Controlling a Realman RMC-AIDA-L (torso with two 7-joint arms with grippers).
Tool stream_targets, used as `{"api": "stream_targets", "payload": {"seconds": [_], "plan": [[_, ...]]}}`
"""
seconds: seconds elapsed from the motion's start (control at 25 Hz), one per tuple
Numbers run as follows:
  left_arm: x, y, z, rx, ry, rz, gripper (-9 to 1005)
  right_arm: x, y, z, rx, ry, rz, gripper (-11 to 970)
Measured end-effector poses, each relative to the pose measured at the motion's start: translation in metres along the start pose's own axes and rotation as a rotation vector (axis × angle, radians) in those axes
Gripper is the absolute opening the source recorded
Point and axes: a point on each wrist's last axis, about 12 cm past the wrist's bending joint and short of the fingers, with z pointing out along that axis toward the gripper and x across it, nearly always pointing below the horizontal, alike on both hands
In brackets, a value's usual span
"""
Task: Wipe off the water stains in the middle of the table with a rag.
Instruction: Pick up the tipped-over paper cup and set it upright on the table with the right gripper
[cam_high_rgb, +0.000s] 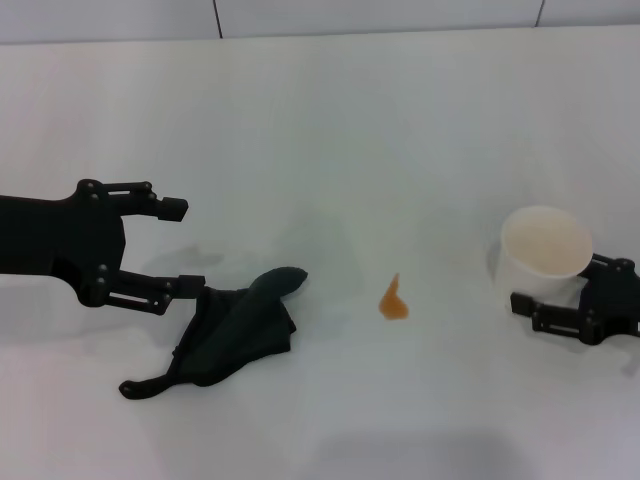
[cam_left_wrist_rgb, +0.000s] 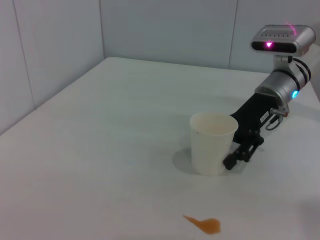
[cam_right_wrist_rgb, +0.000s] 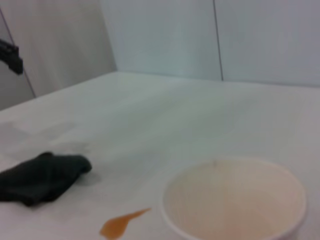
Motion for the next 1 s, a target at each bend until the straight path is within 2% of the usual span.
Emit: {"api": "stream_targets", "payload": {"seconds": [0.24,1.0], "plan": [[0.0,0.0,0.0,0.0,0.001,0.0,891,-0.002,0.0,-0.001,-0.015,0.036,-0.002,844],[-0.001,0.0,0.0,-0.001,-0.004,0.002,891,-0.003,0.001,-0.026,0.038,0.024,-0.012,844]]}}
